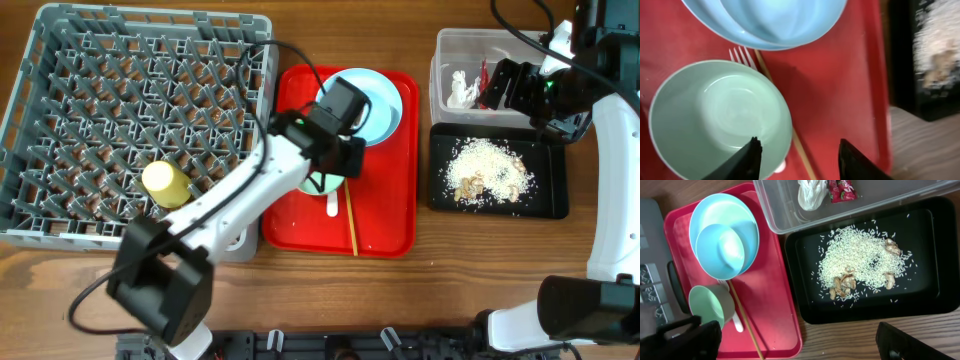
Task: Sort waste into correct bins and load items into the dishwasher rack
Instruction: 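Grasp the green bowl rim with the left gripper and lift, then carry the green bowl to the dish rack and set it down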
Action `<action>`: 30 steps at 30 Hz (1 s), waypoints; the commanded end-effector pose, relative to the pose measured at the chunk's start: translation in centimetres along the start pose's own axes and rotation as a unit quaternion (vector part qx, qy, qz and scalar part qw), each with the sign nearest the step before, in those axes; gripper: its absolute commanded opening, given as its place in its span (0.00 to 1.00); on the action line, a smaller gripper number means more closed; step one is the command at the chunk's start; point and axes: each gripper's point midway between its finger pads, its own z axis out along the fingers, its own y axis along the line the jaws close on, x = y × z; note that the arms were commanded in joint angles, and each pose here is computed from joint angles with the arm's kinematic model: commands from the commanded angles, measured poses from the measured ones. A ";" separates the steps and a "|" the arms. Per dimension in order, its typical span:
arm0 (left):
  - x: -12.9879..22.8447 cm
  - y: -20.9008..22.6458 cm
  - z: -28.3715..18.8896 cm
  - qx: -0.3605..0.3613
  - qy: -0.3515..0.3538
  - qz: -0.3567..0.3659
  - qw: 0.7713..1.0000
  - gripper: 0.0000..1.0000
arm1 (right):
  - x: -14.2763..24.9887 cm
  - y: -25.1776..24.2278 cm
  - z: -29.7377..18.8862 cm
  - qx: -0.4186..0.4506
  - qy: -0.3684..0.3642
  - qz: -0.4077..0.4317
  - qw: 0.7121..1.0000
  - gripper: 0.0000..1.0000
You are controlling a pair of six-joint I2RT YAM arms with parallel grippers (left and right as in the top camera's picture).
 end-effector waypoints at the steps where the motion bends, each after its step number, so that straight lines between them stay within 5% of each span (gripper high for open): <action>1: 0.3 0.4 2.2 -0.038 0.005 0.012 0.999 0.49 | -0.1 -0.3 -0.1 0.009 -0.001 0.007 1.000 1.00; 12: 1.9 1.5 6.3 -0.064 0.047 0.014 0.997 0.45 | -0.1 -0.3 -0.1 0.009 -0.001 0.007 1.000 1.00; 19: 2.2 1.6 6.9 -0.067 0.054 0.013 0.996 0.04 | -0.1 -0.3 -0.1 0.009 -0.001 0.006 1.000 1.00; 24: 2.2 1.7 6.0 -0.067 0.054 0.014 0.996 0.04 | -0.1 -0.3 -0.1 0.009 -0.001 0.006 1.000 1.00; 30: -0.9 0.7 -0.3 -0.047 0.002 0.008 0.999 0.04 | -0.1 -0.3 -0.1 0.009 -0.001 0.006 1.000 1.00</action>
